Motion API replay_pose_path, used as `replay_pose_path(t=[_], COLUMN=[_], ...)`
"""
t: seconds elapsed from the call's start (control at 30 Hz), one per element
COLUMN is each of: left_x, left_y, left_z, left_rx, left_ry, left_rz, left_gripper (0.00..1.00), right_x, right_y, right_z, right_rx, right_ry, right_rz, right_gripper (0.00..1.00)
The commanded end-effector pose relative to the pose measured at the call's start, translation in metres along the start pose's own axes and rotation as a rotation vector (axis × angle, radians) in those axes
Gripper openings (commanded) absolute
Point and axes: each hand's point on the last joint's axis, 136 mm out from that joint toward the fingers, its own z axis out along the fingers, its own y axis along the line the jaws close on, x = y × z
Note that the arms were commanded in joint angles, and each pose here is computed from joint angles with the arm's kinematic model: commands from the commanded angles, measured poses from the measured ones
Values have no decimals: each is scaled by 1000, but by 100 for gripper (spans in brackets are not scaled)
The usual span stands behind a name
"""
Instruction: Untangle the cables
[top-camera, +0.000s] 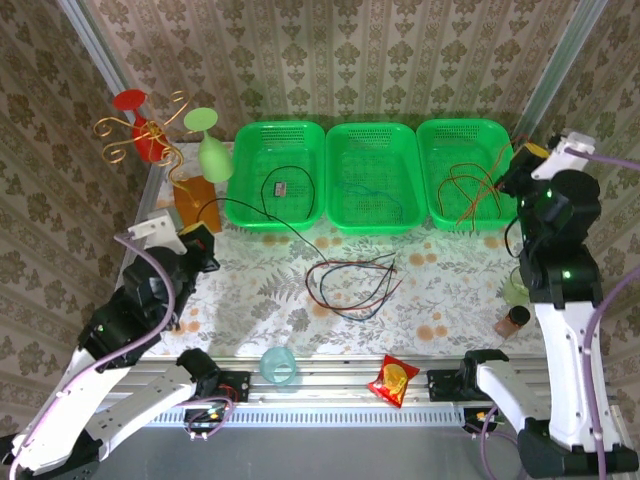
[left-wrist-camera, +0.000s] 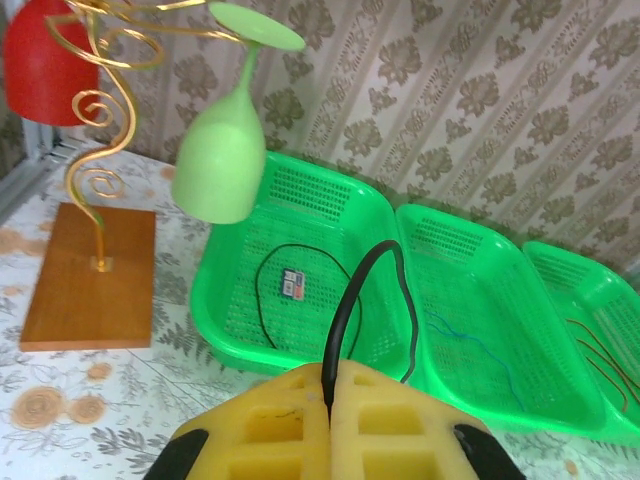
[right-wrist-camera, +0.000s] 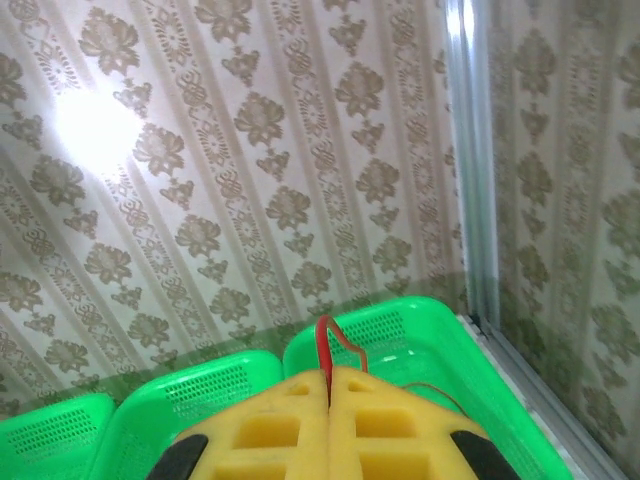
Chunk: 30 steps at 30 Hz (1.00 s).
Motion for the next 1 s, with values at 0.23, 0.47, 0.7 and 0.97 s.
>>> replay_pose_path(t=[0.23,0.47,0.7,0.97], left_x=[26,29,26,27], left_y=[-23,-25,-22,-22], left_z=[13,9,4,3], left_rx=[105,111,110,113], left_ry=[88,96,85,91], left_rz=[-115,-112,-115,-114], left_gripper=[0,0,0,0], right_x=[26,76,175,249], right_y=[16,-22,-69,-114], right_z=[100,164,186,181], right_rx=[-37,183,435,724], right_ry=[-14,124,401,598], right_rz=[-137,-114,-43,-63], right_gripper=[0,0,0,0])
